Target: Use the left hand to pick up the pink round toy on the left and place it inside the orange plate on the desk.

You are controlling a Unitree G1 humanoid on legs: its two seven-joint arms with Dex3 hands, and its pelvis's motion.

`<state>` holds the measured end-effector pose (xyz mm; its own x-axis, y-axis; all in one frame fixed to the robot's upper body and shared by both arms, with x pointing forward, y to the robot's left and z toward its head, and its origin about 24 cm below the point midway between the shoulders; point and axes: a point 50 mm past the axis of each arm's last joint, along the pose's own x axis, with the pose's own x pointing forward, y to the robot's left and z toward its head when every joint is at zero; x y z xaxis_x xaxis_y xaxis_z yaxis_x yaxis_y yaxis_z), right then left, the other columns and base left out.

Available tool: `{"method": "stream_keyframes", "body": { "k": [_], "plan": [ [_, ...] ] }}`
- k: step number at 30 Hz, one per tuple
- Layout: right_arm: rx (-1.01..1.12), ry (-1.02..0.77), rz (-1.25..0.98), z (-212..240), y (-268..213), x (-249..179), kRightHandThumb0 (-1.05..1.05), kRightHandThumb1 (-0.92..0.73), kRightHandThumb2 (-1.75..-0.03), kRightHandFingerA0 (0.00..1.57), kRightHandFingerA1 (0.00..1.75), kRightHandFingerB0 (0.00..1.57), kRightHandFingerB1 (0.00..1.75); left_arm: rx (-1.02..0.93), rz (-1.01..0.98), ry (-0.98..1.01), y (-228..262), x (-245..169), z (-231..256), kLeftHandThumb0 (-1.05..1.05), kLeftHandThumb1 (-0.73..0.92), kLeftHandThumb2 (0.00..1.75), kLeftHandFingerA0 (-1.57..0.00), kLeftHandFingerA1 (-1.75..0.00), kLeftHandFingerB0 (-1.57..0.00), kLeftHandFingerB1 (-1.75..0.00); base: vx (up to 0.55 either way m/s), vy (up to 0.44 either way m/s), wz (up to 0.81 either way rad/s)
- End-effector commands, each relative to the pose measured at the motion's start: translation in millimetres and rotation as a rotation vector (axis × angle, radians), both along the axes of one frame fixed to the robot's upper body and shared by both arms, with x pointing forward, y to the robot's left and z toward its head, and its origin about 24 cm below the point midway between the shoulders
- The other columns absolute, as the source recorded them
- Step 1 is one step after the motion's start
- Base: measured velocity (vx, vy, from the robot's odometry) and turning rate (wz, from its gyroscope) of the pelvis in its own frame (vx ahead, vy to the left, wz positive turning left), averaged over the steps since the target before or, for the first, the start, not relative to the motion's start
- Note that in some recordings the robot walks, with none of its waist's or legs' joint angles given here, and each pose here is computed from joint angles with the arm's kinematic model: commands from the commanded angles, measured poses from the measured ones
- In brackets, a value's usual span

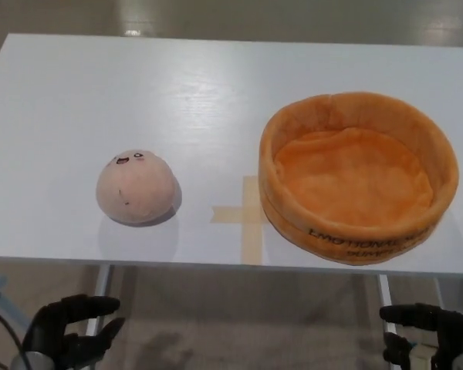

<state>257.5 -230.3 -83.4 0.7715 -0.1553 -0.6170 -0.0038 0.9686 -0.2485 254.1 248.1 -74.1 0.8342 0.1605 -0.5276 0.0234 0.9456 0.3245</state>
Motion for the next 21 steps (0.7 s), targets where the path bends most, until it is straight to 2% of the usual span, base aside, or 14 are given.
{"method": "stream_keyframes", "body": {
  "k": [1, 6, 7, 8, 9, 10, 13, 14, 15, 18, 21],
  "plan": [
    [0.011, -0.019, -0.011, -1, -3, -3, -0.21, -0.61, -0.57, 0.79, 0.56, 0.69, 0.51, 0.014, -0.008, -0.047, 2, -3, 1, -0.44, 0.58, 0.58, -0.65, -0.51, -0.61, -0.41, 0.00, 0.000, 0.00],
    [0.015, -0.020, -0.009, -2, -3, -5, -0.21, -0.61, -0.58, 0.79, 0.56, 0.69, 0.51, 0.032, -0.021, -0.056, 2, -5, 0, -0.44, 0.58, 0.58, -0.64, -0.50, -0.55, -0.39, 0.00, 0.000, 0.00],
    [0.015, -0.022, -0.010, -2, -3, -5, -0.21, -0.61, -0.58, 0.79, 0.57, 0.69, 0.51, 0.035, -0.028, -0.056, 2, -5, 0, -0.45, 0.59, 0.58, -0.61, -0.48, -0.51, -0.37, 0.00, 0.000, 0.00],
    [0.012, -0.017, -0.010, -4, -4, -7, -0.21, -0.61, -0.57, 0.79, 0.56, 0.69, 0.51, 0.032, -0.035, -0.052, 1, -7, -2, -0.45, 0.58, 0.58, -0.50, -0.42, -0.45, -0.35, 0.00, 0.000, 0.00],
    [0.010, -0.011, -0.010, -5, -4, -10, -0.21, -0.61, -0.57, 0.79, 0.56, 0.69, 0.51, 0.026, -0.040, -0.047, 1, -10, -3, -0.45, 0.58, 0.58, -0.50, -0.42, -0.45, -0.35, 0.00, 0.000, 0.00],
    [0.007, -0.004, -0.008, -7, -5, -12, -0.22, -0.62, -0.58, 0.77, 0.55, 0.68, 0.50, 0.025, -0.053, -0.040, 0, -12, -5, -0.45, 0.57, 0.58, -0.39, -0.39, -0.36, -0.32, 0.00, 0.000, 0.00],
    [-0.002, 0.007, -0.003, -10, -6, -17, -0.22, -0.62, -0.58, 0.78, 0.55, 0.67, 0.50, 0.016, -0.120, -0.025, -2, -17, -8, -0.41, 0.57, 0.58, -0.33, -0.37, -0.29, -0.30, 0.00, 0.000, 0.00],
    [-0.002, 0.015, -0.005, -12, -7, -21, -0.21, -0.62, -0.58, 0.79, 0.56, 0.68, 0.50, 0.002, -0.175, -0.015, -3, -21, -9, -0.37, 0.56, 0.58, -0.29, -0.35, -0.24, -0.30, 0.00, 0.000, 0.00],
    [-0.001, 0.016, -0.005, -13, -7, -23, -0.21, -0.62, -0.58, 0.78, 0.56, 0.68, 0.51, 0.001, -0.209, -0.012, -4, -23, -9, -0.39, 0.50, 0.65, -0.21, -0.37, -0.20, -0.35, 0.00, 0.000, 0.00],
    [0.004, 0.011, -0.005, -14, -8, -25, -0.21, -0.62, -0.58, 0.77, 0.56, 0.68, 0.51, -0.004, -0.300, -0.006, -5, -26, -7, -0.38, 0.52, 0.64, -0.20, -0.35, -0.18, -0.34, 0.00, 0.000, 0.00],
    [0.020, 0.012, -0.017, -13, -9, -24, -0.20, -0.61, -0.57, 0.78, 0.58, 0.68, 0.52, 0.002, -0.506, -0.013, -2, -31, 2, -0.31, 0.51, 0.61, -0.21, -0.37, -0.19, -0.32, 0.00, 0.000, 0.00]
  ]
}}
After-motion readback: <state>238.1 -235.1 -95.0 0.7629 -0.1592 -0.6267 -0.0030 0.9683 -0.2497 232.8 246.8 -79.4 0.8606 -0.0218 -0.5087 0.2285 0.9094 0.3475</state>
